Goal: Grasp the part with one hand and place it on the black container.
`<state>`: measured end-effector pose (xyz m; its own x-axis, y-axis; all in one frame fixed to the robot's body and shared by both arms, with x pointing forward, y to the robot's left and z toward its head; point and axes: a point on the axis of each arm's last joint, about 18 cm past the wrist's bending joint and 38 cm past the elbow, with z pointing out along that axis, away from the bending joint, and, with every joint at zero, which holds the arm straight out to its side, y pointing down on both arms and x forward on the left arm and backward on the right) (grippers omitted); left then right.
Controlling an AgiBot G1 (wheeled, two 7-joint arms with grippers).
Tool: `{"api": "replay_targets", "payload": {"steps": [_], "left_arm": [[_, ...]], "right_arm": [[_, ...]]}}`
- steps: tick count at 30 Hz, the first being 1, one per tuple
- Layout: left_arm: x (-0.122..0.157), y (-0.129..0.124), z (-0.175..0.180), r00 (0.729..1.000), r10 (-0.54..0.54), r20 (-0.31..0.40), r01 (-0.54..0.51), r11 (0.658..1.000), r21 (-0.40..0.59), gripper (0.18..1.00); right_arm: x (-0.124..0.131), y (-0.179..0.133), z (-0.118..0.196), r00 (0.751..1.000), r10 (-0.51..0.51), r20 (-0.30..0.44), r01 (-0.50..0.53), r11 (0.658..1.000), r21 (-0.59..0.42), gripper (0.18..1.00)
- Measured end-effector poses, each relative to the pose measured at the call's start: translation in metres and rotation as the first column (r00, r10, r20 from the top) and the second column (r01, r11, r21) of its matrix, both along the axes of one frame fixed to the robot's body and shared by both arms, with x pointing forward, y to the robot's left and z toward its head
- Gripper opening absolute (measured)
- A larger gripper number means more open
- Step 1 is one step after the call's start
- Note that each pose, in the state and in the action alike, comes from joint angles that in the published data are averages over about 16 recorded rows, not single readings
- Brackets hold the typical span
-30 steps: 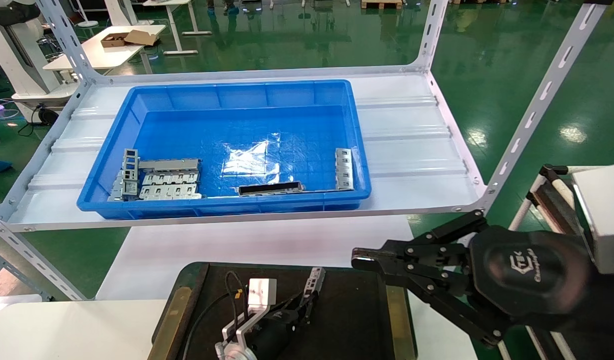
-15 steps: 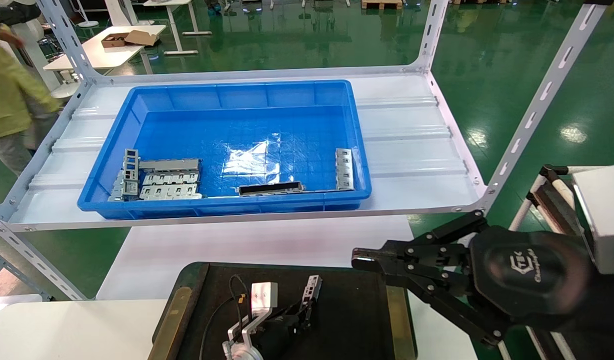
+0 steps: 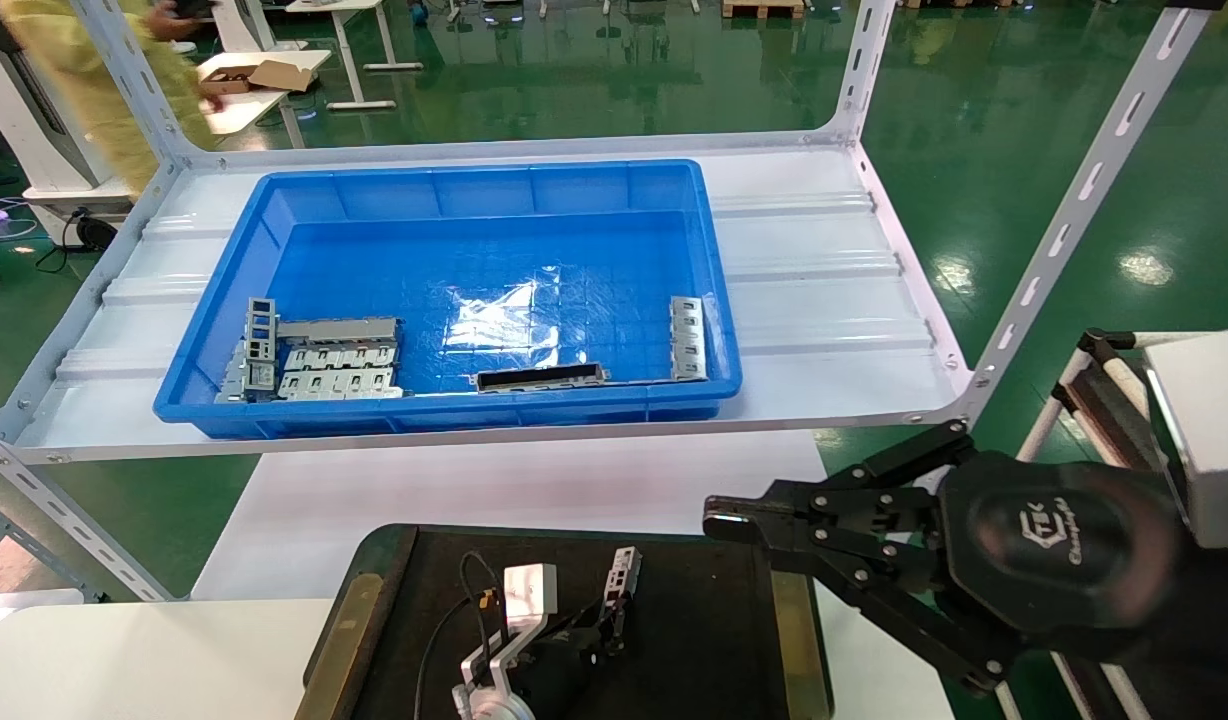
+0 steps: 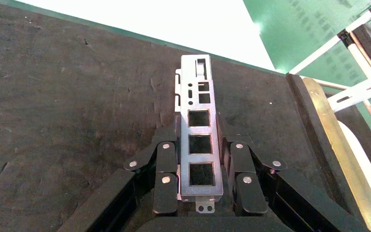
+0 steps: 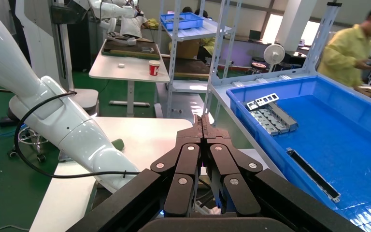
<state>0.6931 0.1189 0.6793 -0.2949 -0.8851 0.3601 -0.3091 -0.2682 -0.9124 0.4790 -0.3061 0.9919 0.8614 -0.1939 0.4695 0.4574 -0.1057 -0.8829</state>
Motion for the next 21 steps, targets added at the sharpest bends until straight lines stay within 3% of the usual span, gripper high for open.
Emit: {"api": "replay_targets", "payload": {"steps": [11, 21], "left_arm": [[-0.003, -0.009, 0.004, 1.000, -0.018, 0.001, 0.018, 1.000, -0.010, 0.362], [-0.003, -0.006, 0.016, 0.999, -0.038, 0.034, 0.037, 0.999, 0.013, 0.479]], "right_arm": [[0.000, 0.000, 0.000, 1.000, 0.000, 0.000, 0.000, 1.000, 0.000, 0.242], [0.000, 0.000, 0.000, 1.000, 0.000, 0.000, 0.000, 1.000, 0.000, 0.391]]}}
